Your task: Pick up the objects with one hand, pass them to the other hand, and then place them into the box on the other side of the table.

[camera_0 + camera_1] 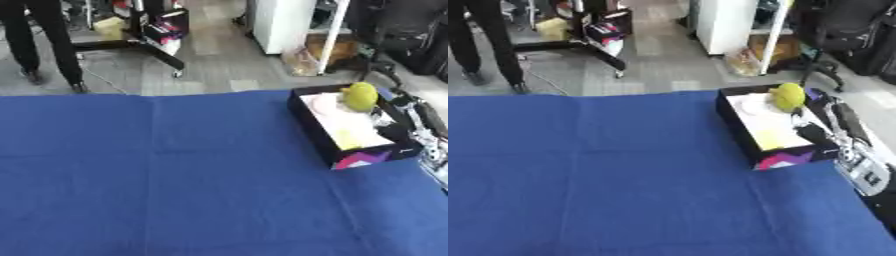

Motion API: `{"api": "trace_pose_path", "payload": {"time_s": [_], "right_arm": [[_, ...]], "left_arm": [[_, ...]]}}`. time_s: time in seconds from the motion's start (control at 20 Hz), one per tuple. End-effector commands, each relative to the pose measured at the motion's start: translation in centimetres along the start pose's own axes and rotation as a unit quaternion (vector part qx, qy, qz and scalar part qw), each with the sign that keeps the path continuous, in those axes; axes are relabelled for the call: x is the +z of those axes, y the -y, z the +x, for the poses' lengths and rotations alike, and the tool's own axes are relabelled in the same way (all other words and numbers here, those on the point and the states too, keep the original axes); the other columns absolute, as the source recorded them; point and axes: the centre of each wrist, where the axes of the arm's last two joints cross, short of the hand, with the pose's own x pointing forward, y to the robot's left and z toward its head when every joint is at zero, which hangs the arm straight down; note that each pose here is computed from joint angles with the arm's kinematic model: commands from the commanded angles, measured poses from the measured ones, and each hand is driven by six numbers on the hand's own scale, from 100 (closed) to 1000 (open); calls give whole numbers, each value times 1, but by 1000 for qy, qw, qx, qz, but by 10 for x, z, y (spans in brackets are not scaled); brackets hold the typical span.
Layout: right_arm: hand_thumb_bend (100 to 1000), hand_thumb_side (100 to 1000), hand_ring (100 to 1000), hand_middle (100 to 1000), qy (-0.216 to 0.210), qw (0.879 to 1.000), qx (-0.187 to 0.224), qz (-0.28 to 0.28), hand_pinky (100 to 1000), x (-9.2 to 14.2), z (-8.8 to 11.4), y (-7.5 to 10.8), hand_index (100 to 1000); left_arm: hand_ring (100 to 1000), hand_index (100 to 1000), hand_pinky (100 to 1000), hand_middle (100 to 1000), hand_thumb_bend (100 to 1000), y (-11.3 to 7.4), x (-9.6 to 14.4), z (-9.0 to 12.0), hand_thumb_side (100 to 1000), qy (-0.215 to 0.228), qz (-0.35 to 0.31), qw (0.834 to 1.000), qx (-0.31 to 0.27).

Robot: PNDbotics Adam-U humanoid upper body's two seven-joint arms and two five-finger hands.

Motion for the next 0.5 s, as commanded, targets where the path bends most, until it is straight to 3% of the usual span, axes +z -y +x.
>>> {"api": "trace_pose_path", "payload": {"time_s": [0.05, 0.2, 0.3, 0.5], "right_arm": [[100, 539, 845, 737, 20, 999, 20, -34, 836, -10, 2, 26, 968], [100, 405, 829, 699, 56, 996, -8, -63, 819, -3, 17, 30, 947], [100, 377, 825, 684, 87, 992, -38, -80, 812, 8, 35, 32, 941], [100, 340, 797, 632, 153, 969, -162, -105, 782, 54, 93, 21, 887]], "left_arm": [[711, 811, 766, 676, 148, -3, -2, 4, 823, 11, 4, 1000, -5], [712, 813, 765, 676, 141, -5, 0, 0, 824, 2, 13, 1000, -7], [711, 814, 764, 676, 137, -6, 2, -4, 824, -6, 23, 1000, -15], [712, 822, 762, 678, 125, -14, 9, -14, 830, -30, 66, 997, -39]]}}
